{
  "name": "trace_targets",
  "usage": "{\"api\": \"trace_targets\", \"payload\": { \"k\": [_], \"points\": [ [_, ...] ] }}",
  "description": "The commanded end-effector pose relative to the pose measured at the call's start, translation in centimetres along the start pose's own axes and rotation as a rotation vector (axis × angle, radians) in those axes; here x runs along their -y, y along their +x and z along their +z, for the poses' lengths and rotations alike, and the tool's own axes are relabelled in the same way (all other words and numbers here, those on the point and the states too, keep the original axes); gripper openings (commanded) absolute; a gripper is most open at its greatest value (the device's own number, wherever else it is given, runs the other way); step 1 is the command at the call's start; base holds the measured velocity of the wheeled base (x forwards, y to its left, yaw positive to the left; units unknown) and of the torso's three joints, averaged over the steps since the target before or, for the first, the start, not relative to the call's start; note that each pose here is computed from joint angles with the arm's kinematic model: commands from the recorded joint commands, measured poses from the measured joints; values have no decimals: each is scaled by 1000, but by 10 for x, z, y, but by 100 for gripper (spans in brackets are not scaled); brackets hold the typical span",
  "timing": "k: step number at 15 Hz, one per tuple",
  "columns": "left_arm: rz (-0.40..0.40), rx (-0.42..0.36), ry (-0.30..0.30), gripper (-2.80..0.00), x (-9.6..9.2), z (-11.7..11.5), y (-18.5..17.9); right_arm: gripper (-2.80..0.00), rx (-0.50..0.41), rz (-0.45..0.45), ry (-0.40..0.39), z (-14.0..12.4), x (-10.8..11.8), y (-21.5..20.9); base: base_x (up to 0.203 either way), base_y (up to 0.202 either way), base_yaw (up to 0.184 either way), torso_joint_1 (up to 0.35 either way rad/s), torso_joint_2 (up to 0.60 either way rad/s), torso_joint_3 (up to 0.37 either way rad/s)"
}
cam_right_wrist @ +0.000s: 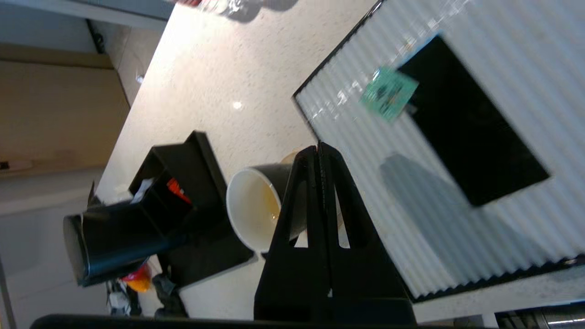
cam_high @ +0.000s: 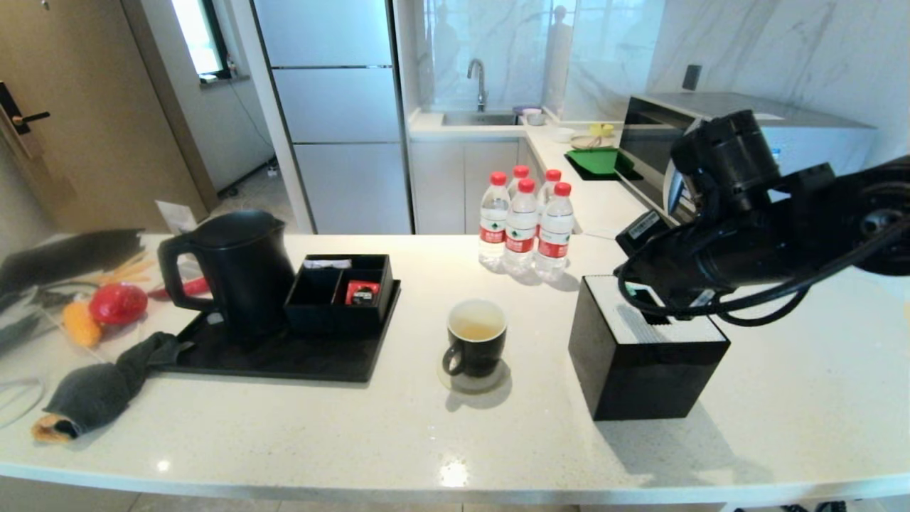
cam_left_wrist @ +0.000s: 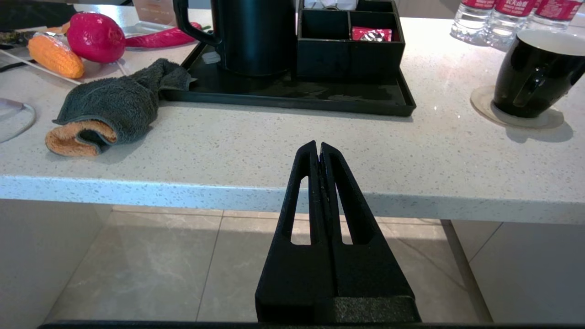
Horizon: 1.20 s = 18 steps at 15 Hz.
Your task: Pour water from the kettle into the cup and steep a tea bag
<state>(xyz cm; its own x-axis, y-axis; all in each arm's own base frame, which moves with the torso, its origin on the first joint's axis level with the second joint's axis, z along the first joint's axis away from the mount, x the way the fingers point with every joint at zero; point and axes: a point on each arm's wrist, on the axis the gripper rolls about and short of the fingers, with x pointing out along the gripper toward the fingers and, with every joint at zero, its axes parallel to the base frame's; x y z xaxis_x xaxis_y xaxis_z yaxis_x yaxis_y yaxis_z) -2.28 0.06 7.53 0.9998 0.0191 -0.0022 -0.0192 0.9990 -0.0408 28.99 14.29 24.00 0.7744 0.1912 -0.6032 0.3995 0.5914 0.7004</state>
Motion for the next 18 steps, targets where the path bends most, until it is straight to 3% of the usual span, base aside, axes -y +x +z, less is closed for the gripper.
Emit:
{"api": "trace_targets", "payload": {
  "k": [1,18],
  "points": [
    [1,1,-1,-280,0,0,0,-280,13,-34,18,6,5,10,0,0,0,0,0,0],
    [1,1,-1,-280,0,0,0,-280,11,-80,13,8,11,15,0,0,0,0,0,0]
  ]
}}
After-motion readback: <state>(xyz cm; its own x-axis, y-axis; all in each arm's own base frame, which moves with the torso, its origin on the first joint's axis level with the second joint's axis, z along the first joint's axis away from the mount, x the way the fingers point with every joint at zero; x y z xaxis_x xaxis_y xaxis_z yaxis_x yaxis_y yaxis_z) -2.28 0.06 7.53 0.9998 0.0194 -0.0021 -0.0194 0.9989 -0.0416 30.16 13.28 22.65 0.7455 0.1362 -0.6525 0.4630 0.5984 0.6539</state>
